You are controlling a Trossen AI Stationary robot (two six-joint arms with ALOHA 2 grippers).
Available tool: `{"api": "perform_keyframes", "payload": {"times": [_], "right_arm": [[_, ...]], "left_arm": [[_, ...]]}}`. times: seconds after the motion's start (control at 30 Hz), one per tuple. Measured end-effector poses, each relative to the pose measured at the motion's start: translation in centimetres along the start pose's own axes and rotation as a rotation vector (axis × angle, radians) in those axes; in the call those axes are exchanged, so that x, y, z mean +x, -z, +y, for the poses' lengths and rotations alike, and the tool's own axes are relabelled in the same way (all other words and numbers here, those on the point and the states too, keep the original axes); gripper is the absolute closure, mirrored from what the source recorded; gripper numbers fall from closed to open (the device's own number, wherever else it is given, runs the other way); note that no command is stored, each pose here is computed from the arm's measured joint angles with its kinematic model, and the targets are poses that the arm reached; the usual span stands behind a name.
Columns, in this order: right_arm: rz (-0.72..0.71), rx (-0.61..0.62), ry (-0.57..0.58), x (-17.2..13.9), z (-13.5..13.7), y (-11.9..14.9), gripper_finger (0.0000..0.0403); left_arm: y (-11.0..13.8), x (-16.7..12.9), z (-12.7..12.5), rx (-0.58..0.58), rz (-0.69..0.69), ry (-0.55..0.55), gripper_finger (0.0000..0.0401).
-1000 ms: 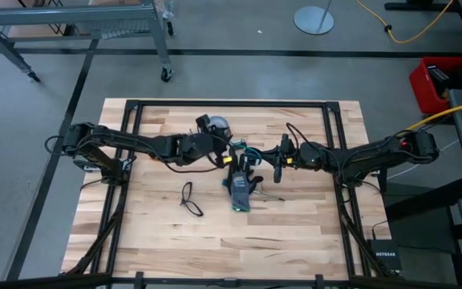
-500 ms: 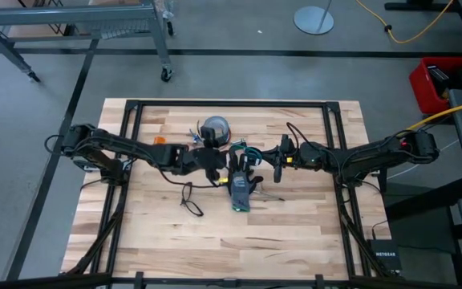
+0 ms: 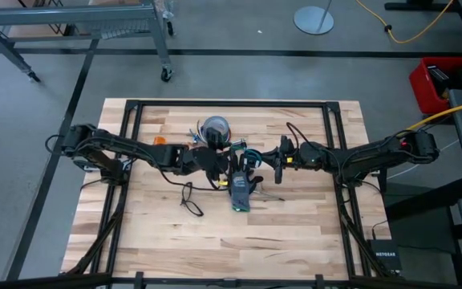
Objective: Coil cords
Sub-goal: Uncoil the green wire from the black spool
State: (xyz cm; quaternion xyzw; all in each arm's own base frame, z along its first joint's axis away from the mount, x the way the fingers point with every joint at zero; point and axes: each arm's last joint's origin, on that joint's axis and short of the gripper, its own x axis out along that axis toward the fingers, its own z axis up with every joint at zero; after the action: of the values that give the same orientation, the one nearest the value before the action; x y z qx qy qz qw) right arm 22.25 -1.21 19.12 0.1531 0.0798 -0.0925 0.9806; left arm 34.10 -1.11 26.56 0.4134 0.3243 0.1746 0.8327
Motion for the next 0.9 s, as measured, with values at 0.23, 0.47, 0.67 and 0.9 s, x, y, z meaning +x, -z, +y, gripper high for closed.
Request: {"api": "perform_keyframes", "payload": {"times": [0.23, 0.47, 0.67, 0.9], "right_arm": [[-0.010, 0.034, -0.037, 0.0, 0.2, -0.2, 0.0401], [-0.005, 0.048, -0.066, 0.0, 0.2, -0.2, 0.0401], [-0.001, 0.047, -0.064, 0.0, 0.2, -0.2, 0.0401], [0.002, 0.047, -0.062, 0.0, 0.2, -0.1, 0.0401]], "left_arm": [[0.3, 1.0, -0.5, 0.009, 0.003, 0.039, 0.0274], [0.7, 1.7, -0.6, 0.009, 0.025, 0.040, 0.0277], [0.7, 1.7, -0.6, 0.012, 0.023, 0.041, 0.0359], [0.6, 1.7, -0.5, 0.000, 0.018, 0.034, 0.0393]]}}
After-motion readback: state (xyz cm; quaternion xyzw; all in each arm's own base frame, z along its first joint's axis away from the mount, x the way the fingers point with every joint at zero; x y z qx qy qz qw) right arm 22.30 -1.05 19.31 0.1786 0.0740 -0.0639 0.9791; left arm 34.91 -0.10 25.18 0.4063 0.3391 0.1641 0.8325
